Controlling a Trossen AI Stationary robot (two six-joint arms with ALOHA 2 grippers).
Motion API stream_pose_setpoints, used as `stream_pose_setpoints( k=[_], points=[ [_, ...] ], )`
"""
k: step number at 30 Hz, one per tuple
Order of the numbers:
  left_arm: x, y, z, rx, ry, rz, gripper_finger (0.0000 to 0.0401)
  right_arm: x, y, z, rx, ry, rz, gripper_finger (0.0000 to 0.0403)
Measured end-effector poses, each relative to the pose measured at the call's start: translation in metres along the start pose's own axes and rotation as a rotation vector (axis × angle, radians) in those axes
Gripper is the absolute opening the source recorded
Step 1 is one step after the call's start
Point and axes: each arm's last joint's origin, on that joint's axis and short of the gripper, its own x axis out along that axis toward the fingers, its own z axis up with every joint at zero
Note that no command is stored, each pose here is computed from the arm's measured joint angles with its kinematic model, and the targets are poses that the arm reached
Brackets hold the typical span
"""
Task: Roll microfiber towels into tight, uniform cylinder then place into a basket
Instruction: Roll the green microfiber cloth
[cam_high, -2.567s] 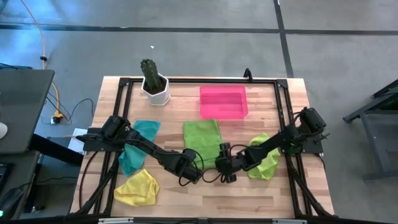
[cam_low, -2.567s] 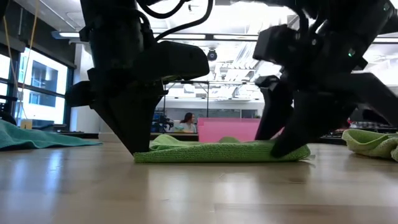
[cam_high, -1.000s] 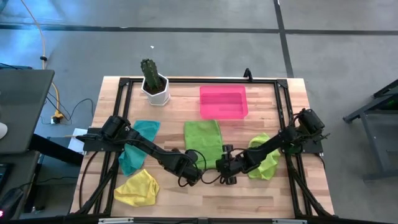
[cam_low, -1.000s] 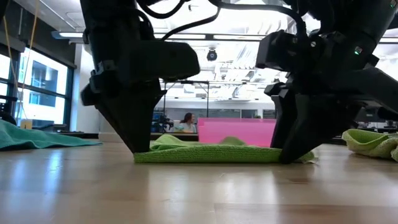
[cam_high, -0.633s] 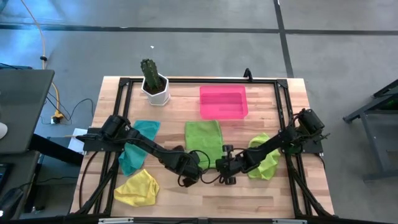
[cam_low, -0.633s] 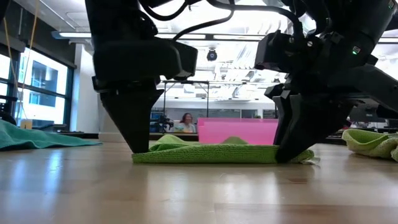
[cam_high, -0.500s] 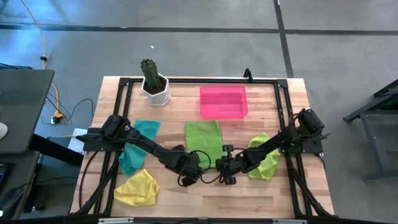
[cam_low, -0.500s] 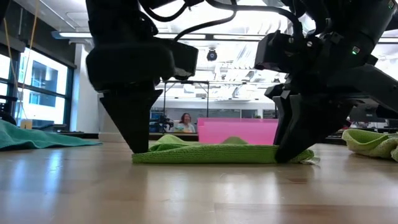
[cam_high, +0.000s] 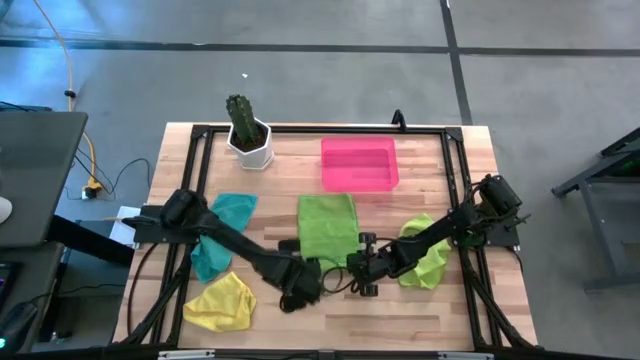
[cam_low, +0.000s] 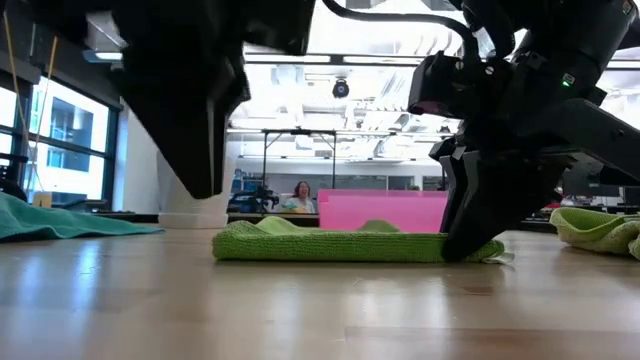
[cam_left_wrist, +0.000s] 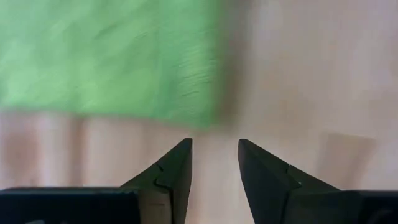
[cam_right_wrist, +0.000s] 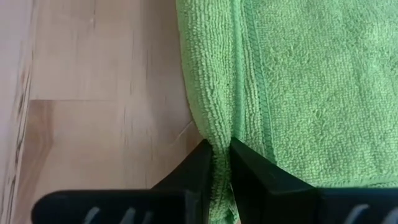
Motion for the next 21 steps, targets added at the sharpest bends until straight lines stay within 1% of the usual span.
stream_pose_setpoints(
  k=[3,6,8,14,18,21],
  points=[
    [-0.003,-0.011,0.002,0.067,-0.100,0.015,0.0118,0.000,0.000,0.000,0.003,-0.001,0.000,0.0041],
    [-0.002,-0.012,0.004,0.055,-0.173,0.090,0.0118,0.000,0.000,0.000,0.004,-0.004,0.001,0.0041],
    [-0.002,-0.011,0.005,0.036,-0.187,0.113,0.0118,0.000,0.000,0.000,0.005,-0.006,0.001,0.0041],
    [0.017,-0.007,0.001,0.006,-0.200,0.089,0.0118,0.000,0.001,0.001,0.007,-0.014,0.005,0.0041],
    [0.027,-0.003,-0.003,0.000,-0.203,0.112,0.0118,0.000,0.001,0.001,0.008,-0.016,0.006,0.0041],
    [0.034,-0.001,-0.004,-0.015,-0.209,0.075,0.0118,0.000,0.001,0.001,0.008,-0.017,0.006,0.0041]
  ],
)
